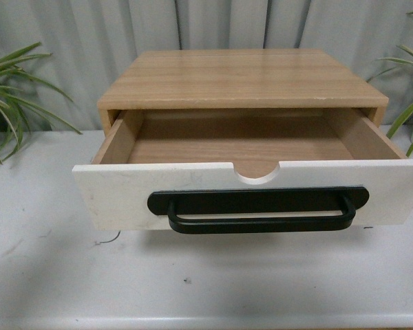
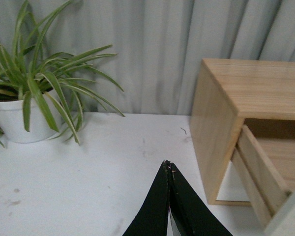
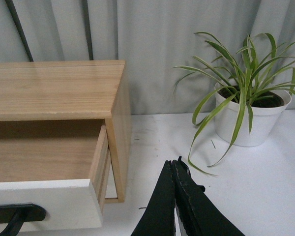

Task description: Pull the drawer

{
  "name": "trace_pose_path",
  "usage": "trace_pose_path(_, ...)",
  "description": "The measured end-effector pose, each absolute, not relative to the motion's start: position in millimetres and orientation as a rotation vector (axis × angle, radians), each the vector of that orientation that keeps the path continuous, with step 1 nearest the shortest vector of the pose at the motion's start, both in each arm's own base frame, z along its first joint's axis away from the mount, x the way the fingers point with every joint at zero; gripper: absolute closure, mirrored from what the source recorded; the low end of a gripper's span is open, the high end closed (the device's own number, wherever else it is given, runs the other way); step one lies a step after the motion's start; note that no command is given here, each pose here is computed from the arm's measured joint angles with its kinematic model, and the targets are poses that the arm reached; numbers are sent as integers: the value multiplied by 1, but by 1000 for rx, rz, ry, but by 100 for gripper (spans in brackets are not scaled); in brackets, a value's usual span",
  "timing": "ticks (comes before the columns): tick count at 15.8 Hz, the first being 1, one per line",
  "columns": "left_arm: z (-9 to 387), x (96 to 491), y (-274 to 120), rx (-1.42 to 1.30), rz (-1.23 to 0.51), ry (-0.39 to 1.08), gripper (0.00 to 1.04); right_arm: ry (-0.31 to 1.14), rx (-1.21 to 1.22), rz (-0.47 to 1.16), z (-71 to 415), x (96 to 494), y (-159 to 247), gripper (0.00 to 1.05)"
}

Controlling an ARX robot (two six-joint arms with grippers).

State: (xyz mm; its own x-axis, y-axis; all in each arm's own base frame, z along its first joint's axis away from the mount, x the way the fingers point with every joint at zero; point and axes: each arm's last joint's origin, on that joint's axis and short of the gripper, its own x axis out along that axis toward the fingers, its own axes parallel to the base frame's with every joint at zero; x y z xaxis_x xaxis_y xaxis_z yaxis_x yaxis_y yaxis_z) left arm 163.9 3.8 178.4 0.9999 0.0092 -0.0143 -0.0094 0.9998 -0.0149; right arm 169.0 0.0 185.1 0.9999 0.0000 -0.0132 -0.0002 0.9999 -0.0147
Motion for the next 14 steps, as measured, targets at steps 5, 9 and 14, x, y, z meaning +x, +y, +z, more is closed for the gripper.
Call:
trace_pose_path(5,173,148,0,-14,3,-1,103,11,-14,0,179,152,0,103)
trace_pose_path(9,164,138,0,-14,1,13,103,6,-15,0,175,140,0,103)
trace_pose_path(14,168,127,0,-14,2,-1,103,-12,-14,0,170,130,0,103)
